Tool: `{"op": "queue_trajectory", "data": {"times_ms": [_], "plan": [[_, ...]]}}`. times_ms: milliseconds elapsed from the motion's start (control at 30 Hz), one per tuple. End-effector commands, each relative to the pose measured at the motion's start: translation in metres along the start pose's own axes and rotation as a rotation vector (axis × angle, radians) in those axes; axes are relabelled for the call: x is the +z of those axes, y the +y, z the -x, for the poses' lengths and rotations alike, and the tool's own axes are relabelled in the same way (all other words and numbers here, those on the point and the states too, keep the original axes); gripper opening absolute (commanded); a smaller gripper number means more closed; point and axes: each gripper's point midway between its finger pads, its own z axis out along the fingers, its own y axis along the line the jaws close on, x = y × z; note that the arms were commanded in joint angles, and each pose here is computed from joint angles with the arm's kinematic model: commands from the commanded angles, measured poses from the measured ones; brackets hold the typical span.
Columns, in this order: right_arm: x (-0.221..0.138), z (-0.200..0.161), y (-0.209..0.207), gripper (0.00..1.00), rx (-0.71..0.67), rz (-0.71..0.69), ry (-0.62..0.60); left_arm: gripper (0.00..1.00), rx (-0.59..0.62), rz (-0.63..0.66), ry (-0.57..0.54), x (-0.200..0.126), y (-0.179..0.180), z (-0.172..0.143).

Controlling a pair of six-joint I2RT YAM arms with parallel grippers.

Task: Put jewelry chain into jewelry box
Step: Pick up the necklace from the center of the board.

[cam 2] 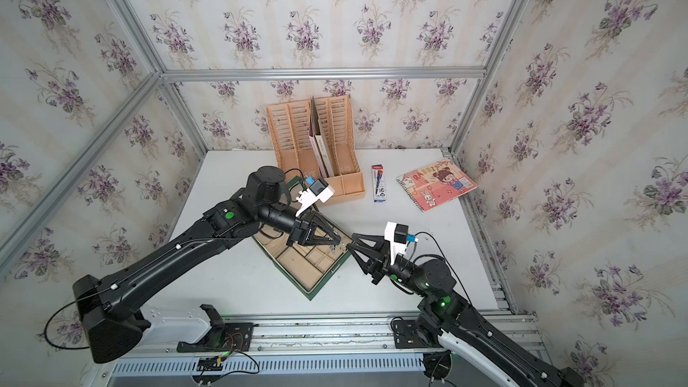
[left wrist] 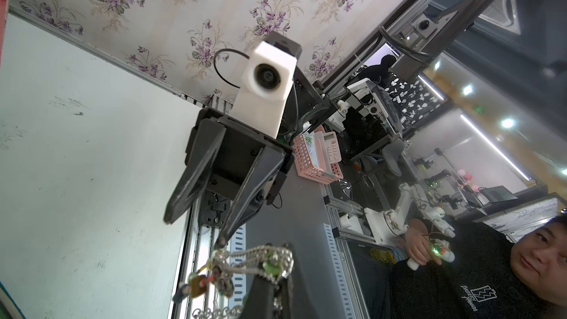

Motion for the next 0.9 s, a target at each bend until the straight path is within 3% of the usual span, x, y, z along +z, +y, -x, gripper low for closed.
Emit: {"op": "queue_trajectory", "data": {"times_ms": [0,867], "plan": [[0.001,0.006,0.004,0.37,-0.032,0.013,-0.026,0.0,0.047,-0.037,0.02,-0.001,-0.009,-0.003],[0.018,0.007,0.04,0.29,-0.061,0.141,-0.021,0.0,0.036,-0.019,0.04,0.0,-0.003,-0.008]]}}
